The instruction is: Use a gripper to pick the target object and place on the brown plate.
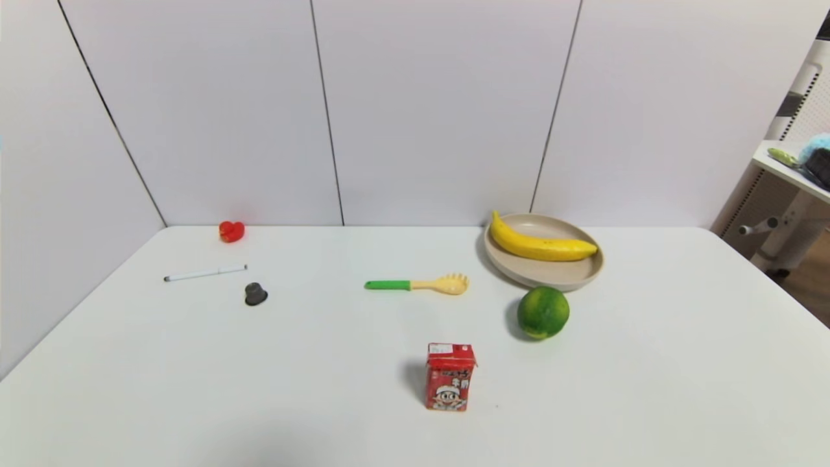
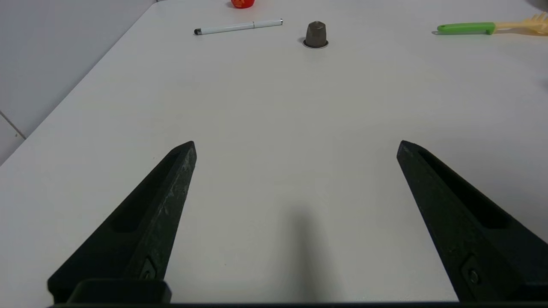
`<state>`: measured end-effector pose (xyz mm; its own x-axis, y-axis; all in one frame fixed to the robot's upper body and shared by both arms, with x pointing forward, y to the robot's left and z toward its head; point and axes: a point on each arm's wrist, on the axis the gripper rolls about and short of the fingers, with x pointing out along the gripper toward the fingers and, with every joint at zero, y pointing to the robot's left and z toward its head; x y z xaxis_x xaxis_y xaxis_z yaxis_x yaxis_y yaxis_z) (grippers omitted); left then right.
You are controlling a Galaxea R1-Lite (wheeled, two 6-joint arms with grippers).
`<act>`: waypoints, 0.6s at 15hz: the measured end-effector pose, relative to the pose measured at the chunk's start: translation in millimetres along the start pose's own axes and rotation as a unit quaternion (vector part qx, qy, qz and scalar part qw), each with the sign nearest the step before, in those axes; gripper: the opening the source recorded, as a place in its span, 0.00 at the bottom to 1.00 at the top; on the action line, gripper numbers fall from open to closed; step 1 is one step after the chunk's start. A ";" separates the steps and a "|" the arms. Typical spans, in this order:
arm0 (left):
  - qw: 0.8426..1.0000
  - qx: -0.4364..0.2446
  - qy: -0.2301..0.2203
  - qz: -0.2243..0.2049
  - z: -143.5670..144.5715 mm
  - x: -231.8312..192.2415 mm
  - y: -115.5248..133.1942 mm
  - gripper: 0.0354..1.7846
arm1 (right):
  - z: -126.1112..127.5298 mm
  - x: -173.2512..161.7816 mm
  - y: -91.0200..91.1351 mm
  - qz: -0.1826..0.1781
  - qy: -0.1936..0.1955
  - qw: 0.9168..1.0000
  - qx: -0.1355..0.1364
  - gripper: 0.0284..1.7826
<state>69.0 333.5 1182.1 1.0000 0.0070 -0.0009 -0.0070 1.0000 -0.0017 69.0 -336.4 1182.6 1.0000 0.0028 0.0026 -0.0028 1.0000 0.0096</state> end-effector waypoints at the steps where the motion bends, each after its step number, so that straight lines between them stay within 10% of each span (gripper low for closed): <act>1: 1.000 0.000 0.000 0.000 0.0 0.0 0.0 0.94 | 0.0 0.0 0.0 0.000 0.000 1.000 -0.001 0.95; 9: 1.000 0.000 0.000 0.000 0.0 0.0 0.0 0.94 | -0.1 0.0 0.1 0.001 0.000 1.000 -0.011 0.95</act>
